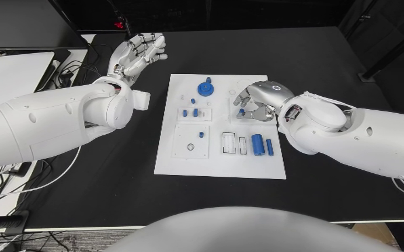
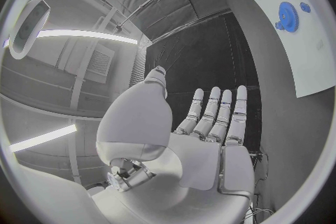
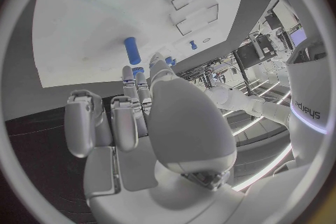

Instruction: Assemble the parts on the task board

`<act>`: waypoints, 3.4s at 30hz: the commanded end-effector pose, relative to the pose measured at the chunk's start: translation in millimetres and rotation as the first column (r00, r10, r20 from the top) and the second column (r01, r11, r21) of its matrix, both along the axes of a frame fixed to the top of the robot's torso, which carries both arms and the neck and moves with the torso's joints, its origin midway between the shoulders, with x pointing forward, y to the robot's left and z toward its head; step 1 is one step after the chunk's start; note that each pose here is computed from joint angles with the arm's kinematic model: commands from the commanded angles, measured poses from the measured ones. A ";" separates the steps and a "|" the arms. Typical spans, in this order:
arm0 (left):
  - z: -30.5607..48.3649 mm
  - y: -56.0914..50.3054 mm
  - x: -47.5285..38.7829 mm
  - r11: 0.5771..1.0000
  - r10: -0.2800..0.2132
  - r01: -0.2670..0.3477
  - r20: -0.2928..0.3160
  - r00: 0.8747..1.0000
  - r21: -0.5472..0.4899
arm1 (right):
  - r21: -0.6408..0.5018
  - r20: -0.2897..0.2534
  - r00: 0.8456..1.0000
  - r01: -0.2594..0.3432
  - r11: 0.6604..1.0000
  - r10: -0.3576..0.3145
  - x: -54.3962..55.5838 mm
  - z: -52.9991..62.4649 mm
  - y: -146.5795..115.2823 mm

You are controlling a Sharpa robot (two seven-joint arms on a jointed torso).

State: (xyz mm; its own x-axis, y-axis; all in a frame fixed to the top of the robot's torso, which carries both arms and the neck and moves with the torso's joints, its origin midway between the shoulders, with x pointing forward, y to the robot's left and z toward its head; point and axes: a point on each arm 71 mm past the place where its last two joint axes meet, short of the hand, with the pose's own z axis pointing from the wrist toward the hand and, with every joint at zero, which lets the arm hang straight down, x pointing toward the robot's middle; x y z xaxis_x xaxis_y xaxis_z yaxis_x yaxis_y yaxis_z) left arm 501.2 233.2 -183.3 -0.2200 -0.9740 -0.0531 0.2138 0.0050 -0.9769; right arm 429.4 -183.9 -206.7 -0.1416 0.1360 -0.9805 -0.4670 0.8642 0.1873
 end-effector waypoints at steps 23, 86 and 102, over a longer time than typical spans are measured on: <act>7.7 -0.9 -2.0 0.999 -0.012 0.016 0.109 0.994 -0.029 | -0.140 -0.066 0.995 0.060 0.988 -0.070 8.9 -12.5 6.0; 7.1 -2.4 -0.5 0.999 -0.013 0.016 0.107 0.994 -0.028 | 0.261 -0.017 0.985 -0.160 0.952 0.170 -23.0 19.8 40.1; 6.8 -6.5 0.6 0.999 -0.019 0.023 0.107 0.994 -0.028 | 0.121 -0.059 0.924 -0.370 0.921 0.379 -29.4 2.1 114.6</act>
State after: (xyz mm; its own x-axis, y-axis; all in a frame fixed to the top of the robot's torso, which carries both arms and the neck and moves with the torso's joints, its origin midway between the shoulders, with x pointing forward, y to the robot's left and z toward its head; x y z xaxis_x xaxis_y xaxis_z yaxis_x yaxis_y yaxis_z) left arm 503.6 227.9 -185.0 -0.2263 -0.9726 -0.0532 0.2134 0.0038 -0.9770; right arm 402.8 -73.4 -201.3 -0.2892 0.2538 -0.9230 -0.6870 0.6164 0.3847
